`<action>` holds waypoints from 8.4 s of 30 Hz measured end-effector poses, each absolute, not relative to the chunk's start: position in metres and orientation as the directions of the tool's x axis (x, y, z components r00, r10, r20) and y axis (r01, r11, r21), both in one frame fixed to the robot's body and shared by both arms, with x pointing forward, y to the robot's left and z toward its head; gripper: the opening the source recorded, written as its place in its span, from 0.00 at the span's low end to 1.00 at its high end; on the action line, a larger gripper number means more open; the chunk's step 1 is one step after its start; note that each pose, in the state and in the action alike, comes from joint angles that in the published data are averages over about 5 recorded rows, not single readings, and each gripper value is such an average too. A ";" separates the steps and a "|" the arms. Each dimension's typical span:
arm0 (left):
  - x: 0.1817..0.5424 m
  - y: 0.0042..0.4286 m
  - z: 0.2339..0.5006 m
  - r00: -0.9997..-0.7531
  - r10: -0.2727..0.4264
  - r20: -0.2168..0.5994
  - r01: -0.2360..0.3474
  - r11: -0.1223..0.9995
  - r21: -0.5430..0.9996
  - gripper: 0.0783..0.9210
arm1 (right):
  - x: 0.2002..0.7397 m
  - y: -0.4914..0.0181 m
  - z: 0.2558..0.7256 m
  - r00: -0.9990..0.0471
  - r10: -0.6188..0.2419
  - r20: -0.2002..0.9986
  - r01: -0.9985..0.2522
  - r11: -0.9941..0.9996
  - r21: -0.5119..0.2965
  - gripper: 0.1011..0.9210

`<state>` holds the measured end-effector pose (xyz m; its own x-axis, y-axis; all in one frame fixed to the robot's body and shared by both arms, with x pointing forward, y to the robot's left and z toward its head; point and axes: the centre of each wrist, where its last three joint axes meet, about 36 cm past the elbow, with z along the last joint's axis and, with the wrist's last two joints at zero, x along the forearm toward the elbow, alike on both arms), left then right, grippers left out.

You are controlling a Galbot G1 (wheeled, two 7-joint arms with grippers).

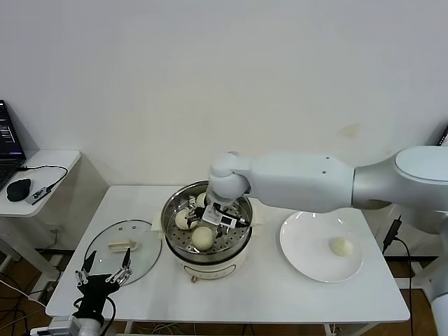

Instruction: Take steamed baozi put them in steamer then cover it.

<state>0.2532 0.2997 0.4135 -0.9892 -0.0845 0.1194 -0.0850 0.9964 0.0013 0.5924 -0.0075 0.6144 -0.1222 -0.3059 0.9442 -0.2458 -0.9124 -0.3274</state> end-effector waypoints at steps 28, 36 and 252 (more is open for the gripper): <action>0.263 0.308 0.416 -0.992 -0.047 0.118 -0.043 0.999 0.033 0.88 | 0.599 -0.225 0.661 -0.307 -0.185 0.934 -0.787 -0.502 -0.358 0.88; 0.261 0.307 0.414 -0.991 -0.040 0.126 -0.036 0.999 0.039 0.88 | 0.593 -0.301 0.620 -0.295 -0.136 0.946 -0.886 -0.331 -0.324 0.88; 0.320 0.423 0.313 -0.985 0.021 0.170 0.171 0.036 0.985 0.88 | 0.273 -0.355 0.365 -0.995 0.103 -0.019 0.105 0.971 -0.215 0.88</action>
<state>0.3201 0.4227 0.3127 -0.9852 0.0209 0.1703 0.1710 0.0358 0.9846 0.2731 -0.3546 0.3647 -0.9945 0.1030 -0.0185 0.1046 0.9709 -0.2153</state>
